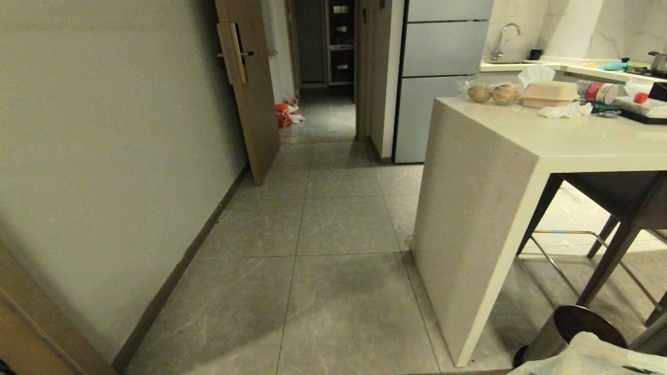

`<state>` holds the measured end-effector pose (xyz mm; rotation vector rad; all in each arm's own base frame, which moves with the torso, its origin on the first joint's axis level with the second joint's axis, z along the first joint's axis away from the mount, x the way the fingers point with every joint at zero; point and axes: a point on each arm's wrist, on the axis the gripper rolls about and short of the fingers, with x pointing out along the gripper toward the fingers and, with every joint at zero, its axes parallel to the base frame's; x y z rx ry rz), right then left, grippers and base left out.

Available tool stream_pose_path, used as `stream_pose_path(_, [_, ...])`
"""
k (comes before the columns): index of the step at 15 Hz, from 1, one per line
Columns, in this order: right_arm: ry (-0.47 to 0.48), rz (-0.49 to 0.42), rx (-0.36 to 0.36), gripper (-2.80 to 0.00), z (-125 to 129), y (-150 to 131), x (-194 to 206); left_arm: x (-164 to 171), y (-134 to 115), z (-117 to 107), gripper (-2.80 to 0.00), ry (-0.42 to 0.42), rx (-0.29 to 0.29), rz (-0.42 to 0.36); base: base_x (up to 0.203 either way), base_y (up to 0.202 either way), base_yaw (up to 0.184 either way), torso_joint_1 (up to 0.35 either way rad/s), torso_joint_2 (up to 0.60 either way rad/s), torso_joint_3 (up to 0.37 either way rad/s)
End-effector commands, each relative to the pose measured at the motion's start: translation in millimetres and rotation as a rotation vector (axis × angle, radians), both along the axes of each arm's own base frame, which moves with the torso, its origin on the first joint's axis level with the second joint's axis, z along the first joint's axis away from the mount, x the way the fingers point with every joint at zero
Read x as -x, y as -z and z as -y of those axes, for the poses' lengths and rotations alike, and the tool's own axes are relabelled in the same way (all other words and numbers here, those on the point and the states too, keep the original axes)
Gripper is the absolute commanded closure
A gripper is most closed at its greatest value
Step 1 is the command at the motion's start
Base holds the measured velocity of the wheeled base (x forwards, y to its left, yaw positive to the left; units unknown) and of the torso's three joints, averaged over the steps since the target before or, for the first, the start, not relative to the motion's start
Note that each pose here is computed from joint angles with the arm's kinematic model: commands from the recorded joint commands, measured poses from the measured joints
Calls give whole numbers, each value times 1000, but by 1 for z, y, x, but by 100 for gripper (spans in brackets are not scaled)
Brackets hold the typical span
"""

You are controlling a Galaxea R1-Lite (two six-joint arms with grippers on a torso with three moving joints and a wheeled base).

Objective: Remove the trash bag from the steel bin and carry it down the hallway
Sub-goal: Put the trash bag at the door

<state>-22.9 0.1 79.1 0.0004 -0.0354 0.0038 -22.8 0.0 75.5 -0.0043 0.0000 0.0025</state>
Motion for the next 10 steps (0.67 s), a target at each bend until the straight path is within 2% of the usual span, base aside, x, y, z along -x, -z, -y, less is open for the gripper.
stream_pose_path(1, [1,-12,0,0,0,3,-1,0,0,0,0,1,0,-1,0,0,0,0,0,0])
stream_pose_path(6, [1,-12,0,0,0,3,-1,0,0,0,0,1,0,-3,12,0,1,0,0,0])
stream_pose_path(10, [1,-12,0,0,0,3,-1,0,0,0,0,1,2,-3,180,0,-1,3,5,1])
